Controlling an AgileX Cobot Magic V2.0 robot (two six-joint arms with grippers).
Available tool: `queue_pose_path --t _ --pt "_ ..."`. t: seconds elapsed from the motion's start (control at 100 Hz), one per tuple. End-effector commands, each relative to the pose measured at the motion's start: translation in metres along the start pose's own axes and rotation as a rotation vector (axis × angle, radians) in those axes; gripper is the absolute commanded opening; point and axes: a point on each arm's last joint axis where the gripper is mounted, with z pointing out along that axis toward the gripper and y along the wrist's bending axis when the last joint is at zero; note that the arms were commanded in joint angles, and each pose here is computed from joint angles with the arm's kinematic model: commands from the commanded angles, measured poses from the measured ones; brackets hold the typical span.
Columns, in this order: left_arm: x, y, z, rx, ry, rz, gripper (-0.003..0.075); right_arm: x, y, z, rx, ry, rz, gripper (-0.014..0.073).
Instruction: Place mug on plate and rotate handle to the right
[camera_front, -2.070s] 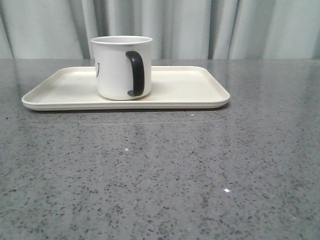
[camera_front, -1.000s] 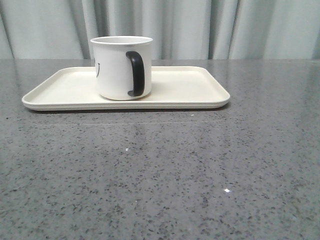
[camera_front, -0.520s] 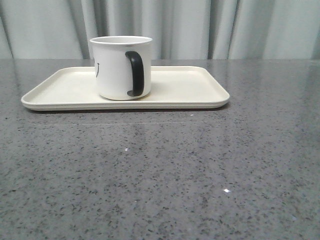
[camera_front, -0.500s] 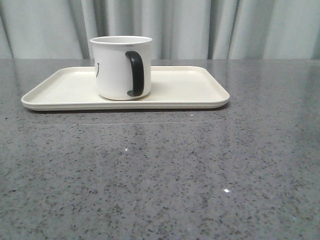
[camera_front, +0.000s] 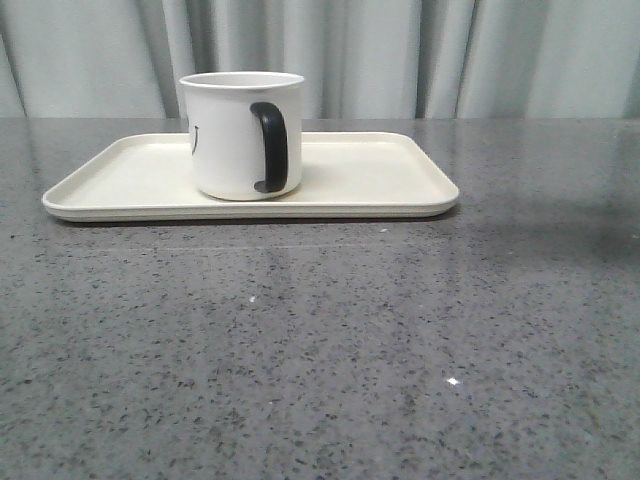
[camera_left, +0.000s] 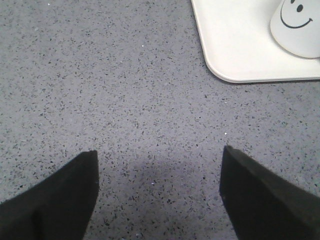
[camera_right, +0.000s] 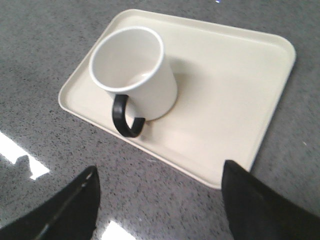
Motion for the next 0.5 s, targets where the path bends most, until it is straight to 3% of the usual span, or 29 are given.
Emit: queue_pose_path --t 0.0,0.2,0.49 --pt "-0.011 -0.002 -0.006 0.014 -0.088 -0.003 0.0493 -0.027 0.012 0.005 -0.021 -0.088 -0.048 0.0522" --pt "-0.011 -0.002 -0.006 0.014 -0.088 -0.003 0.0493 -0.051 0.021 0.044 -0.026 -0.042 -0.062 0.0522" --pt "-0.011 -0.002 -0.006 0.014 -0.088 -0.003 0.0493 -0.072 0.033 0.089 0.069 0.038 -0.094 0.0522"
